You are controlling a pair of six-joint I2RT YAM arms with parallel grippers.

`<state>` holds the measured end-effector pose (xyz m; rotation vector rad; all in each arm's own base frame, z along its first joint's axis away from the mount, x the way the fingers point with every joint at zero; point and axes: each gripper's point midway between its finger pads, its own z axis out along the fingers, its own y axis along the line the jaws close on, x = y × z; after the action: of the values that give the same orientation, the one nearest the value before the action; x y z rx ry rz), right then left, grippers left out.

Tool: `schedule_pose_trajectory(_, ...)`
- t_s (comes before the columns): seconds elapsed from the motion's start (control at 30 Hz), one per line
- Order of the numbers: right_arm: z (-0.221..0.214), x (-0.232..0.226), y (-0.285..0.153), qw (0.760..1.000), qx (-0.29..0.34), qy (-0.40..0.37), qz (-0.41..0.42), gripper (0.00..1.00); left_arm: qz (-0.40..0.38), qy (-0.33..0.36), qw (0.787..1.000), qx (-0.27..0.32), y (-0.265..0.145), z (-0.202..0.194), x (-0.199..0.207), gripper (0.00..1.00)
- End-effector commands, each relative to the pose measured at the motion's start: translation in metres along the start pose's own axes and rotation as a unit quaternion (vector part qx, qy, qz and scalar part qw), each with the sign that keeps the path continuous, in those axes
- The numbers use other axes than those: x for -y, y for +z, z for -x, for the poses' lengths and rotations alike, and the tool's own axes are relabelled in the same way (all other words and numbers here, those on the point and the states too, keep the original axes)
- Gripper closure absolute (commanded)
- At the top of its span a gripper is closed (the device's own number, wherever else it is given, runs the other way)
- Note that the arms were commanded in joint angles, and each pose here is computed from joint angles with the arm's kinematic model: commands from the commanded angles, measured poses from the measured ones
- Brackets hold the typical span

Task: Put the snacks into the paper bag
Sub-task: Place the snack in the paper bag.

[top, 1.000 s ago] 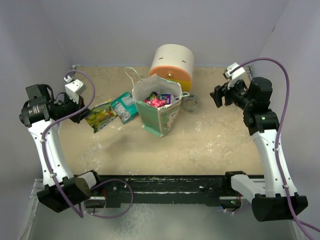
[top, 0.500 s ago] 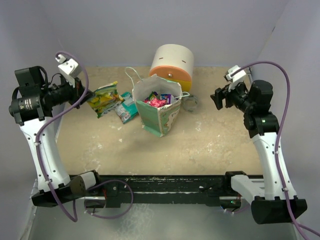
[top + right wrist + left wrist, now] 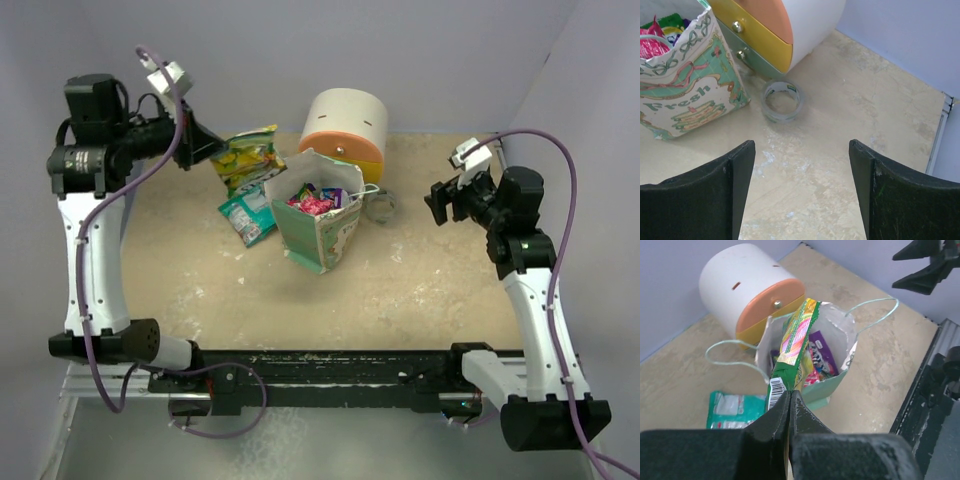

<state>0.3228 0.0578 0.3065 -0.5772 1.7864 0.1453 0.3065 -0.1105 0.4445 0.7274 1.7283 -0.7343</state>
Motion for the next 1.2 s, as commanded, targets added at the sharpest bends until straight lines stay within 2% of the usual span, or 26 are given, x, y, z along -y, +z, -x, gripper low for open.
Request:
schedule_pose_trajectory(0.0, 0.003, 0.007, -0.007, 1.000, 0.016, -0.018, -0.018, 0.22, -0.034, 0.032, 0.998, 0.038, 0.027, 0.037, 0.020, 1.00)
schedule_pose_trajectory(0.27, -0.009, 0.006, -0.015, 1.000, 0.014, -0.010, -0.017, 0.21, -0.081, 0.061, 0.995, 0.026, 0.094, 0.046, 0.044, 1.00)
schedule_pose_trajectory(0.43, -0.008, 0.009, -0.017, 1.000, 0.019, -0.004, -0.019, 0.21, -0.096, 0.064, 0.993, 0.006, 0.125, 0.031, 0.052, 1.00)
schedule_pose_trajectory(0.87, -0.006, 0.012, -0.020, 0.999, 0.031, 0.005, -0.018, 0.21, -0.098, 0.054, 0.994, -0.009, 0.170, -0.008, 0.053, 1.00)
schedule_pose_trajectory(1.17, -0.007, 0.013, -0.020, 0.999, 0.031, 0.012, -0.016, 0.20, -0.096, -0.008, 0.995, -0.026, 0.186, -0.033, 0.061, 1.00)
